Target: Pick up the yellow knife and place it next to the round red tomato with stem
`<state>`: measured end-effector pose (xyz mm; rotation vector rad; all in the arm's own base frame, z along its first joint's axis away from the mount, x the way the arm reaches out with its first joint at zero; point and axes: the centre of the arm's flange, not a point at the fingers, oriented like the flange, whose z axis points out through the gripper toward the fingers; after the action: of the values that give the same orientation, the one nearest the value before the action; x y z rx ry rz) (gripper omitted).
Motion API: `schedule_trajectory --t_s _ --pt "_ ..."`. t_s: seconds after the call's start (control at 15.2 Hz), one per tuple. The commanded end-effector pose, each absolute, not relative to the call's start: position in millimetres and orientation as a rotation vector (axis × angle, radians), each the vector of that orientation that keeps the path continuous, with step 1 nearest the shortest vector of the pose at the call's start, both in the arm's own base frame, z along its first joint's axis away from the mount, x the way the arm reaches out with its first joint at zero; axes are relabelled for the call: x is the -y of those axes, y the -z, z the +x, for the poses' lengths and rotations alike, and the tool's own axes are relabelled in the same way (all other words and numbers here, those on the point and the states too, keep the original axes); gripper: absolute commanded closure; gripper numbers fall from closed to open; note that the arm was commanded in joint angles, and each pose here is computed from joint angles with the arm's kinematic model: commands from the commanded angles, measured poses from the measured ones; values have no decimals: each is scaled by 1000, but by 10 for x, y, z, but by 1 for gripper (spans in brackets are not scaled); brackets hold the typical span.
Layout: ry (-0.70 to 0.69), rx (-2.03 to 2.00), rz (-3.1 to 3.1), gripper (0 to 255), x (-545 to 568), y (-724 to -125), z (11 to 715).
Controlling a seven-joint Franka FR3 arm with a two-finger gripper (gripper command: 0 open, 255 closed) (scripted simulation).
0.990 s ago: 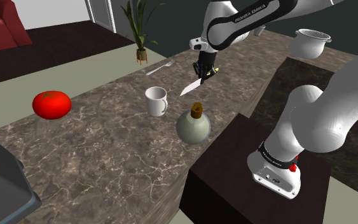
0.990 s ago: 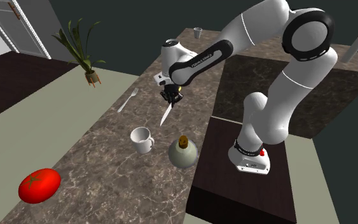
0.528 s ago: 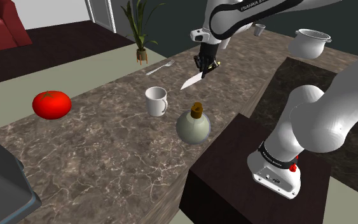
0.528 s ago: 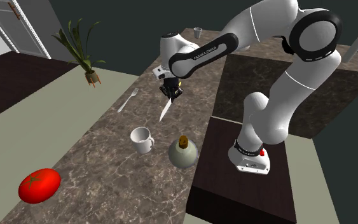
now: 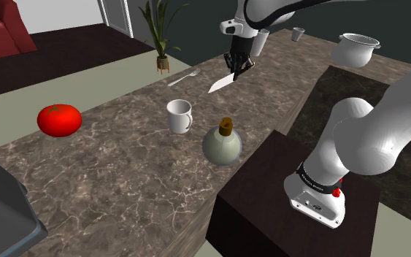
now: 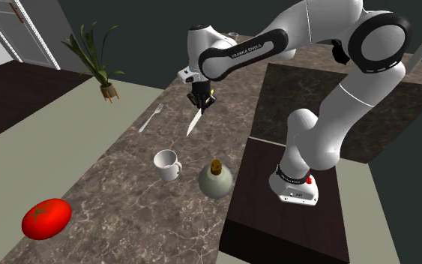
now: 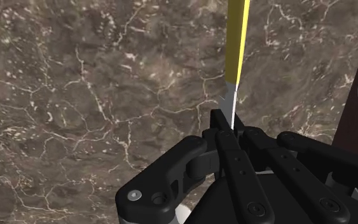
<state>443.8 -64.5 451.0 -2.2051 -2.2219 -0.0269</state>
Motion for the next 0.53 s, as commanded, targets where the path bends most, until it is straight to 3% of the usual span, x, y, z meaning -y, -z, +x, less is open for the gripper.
schedule_trajectory --t_s 0.0,0.46 --pt "26 2221 -2205 255 647 -4617 4436" --pt "26 2221 -2205 255 647 -4987 4436"
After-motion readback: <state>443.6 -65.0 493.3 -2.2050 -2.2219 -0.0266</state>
